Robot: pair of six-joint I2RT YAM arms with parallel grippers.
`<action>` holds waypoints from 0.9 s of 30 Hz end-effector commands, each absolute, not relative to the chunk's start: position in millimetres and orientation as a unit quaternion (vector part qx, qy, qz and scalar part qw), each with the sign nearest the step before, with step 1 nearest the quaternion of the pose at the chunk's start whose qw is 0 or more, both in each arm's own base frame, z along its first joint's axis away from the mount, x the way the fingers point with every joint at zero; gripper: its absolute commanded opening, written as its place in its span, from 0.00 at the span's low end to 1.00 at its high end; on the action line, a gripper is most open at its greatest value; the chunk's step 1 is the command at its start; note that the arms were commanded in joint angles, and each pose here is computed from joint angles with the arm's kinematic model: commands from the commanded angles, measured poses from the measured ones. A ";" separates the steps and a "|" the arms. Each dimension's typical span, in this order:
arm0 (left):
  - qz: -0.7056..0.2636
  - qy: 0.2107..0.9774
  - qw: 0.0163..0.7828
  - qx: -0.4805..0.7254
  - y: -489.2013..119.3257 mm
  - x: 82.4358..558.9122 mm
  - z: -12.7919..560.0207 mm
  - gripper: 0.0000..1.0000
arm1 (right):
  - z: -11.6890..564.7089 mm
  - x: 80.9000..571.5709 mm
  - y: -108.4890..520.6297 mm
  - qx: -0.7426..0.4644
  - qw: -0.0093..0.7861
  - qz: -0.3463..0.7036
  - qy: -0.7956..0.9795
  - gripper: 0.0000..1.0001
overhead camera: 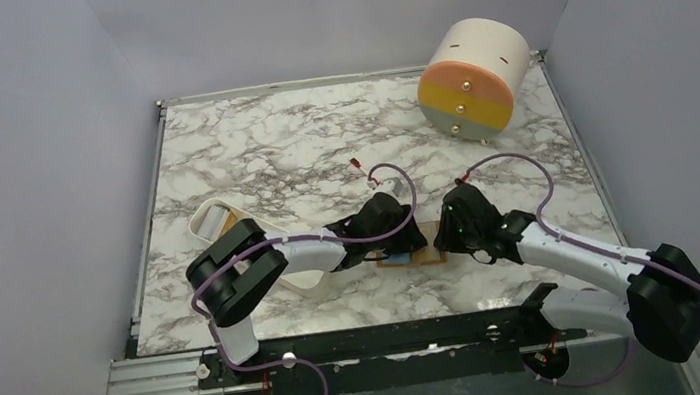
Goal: Put the credit cards into the card holder
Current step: Insert the credit card into the card holder, then pick up the credit card from the storage box.
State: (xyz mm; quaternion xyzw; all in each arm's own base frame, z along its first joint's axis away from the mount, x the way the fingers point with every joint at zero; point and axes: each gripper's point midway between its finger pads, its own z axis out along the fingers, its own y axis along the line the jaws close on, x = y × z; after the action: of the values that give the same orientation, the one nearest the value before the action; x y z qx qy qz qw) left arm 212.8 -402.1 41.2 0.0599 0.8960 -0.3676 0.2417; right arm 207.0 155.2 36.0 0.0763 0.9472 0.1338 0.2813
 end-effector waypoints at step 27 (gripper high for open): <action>-0.196 0.917 0.344 0.043 -215.3 307.0 121.9 0.48 | 84.2 231.8 236.3 0.018 0.294 0.254 0.921 0.36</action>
State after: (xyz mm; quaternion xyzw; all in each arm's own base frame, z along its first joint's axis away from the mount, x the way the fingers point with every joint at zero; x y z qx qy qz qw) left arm 299.6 -263.4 109.9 0.0063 0.9018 -0.2836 0.3261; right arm 219.8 215.4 67.7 0.0284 0.9343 0.2212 0.2782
